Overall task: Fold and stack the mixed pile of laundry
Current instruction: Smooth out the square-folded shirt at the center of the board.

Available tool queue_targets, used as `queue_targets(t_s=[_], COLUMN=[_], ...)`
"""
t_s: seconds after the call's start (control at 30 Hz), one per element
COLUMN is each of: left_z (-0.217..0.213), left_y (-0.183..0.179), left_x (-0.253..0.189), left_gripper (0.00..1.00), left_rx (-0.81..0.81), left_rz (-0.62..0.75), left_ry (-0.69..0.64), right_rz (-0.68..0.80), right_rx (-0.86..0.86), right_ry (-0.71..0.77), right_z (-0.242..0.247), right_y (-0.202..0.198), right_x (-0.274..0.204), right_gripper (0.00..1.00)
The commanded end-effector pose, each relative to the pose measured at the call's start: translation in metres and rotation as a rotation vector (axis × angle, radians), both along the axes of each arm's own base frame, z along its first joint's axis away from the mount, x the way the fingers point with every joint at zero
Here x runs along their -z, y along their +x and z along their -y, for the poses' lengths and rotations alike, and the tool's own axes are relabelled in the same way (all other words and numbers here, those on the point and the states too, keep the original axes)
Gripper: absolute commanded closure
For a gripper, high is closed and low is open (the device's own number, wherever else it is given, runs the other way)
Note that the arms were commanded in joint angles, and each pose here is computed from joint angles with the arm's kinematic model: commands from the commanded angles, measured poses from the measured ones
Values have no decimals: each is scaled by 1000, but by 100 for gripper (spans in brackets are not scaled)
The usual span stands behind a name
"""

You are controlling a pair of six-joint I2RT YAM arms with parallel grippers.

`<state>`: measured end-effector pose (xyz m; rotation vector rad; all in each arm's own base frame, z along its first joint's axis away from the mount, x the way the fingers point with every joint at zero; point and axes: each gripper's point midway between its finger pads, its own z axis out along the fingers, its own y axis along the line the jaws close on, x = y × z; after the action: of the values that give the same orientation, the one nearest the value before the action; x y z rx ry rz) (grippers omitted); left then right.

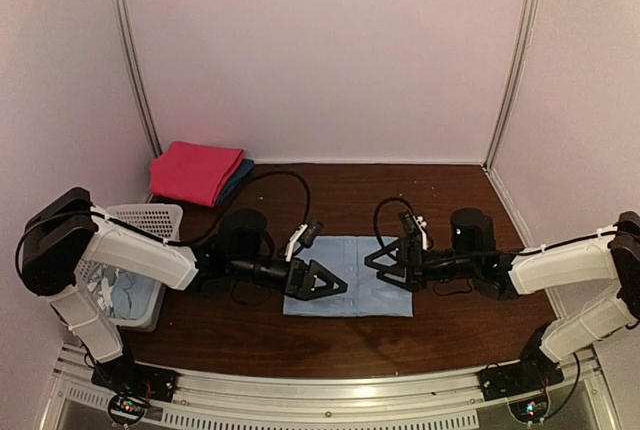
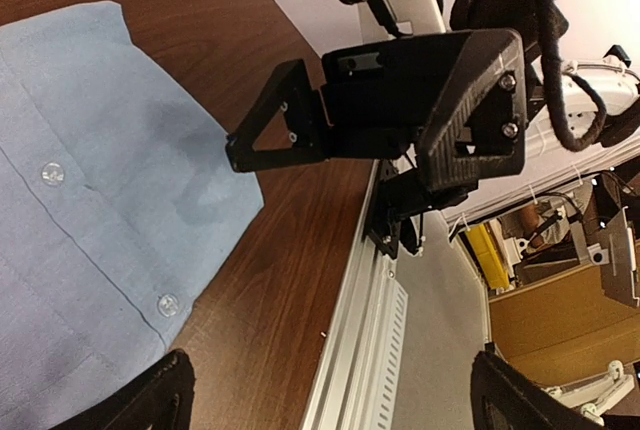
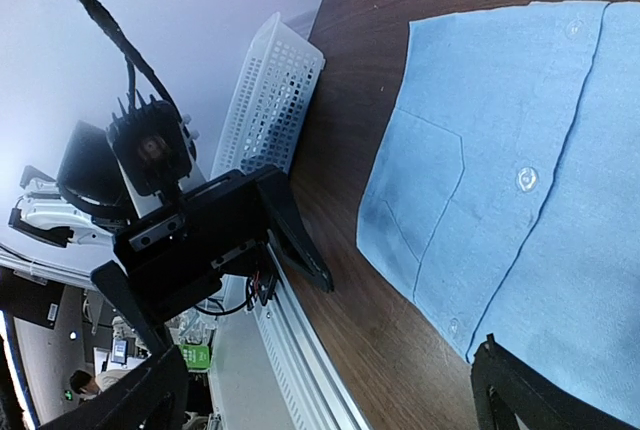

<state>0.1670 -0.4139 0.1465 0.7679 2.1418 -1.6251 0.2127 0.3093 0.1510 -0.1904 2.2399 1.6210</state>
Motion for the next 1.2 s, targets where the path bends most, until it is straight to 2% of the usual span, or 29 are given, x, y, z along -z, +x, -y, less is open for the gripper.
queue_targets(t_s=[0.0,0.13,0.27,0.5,0.67,0.8,0.9,1.03,1.17], left_z=[20,26,20,-7,-27,-45,-51,-39,-19], left_y=[7,12,25,40,41,45,51,62,75], left_x=[-16,1,37,94,116,110,96,57,27], left_gripper=[2,2,2,2,2,2,2,2,2], left_rx=[26,16,-26,-128,-196,-230,-231,-195,-165], left_rz=[-20,-41,-75,-202,-275,-245,-163,-48,0], left_ry=[-118,-102,-29,54,42,60,130,134,81], right_rz=[3,-37,-86,-196,-235,-189,-132,-6,40], right_rx=[-14,-16,-7,26,45,34,35,41,16], right_ry=[100,80,42,18,29,53,-15,-61,-21], right_z=[-16,-23,-24,-11,1,3,8,9,-7], right_y=[4,6,7,9,2,0,5,27,44], right_x=[-13,7,38,85,103,84,70,33,11], right_gripper=[0,0,0,0,0,0,0,0,0])
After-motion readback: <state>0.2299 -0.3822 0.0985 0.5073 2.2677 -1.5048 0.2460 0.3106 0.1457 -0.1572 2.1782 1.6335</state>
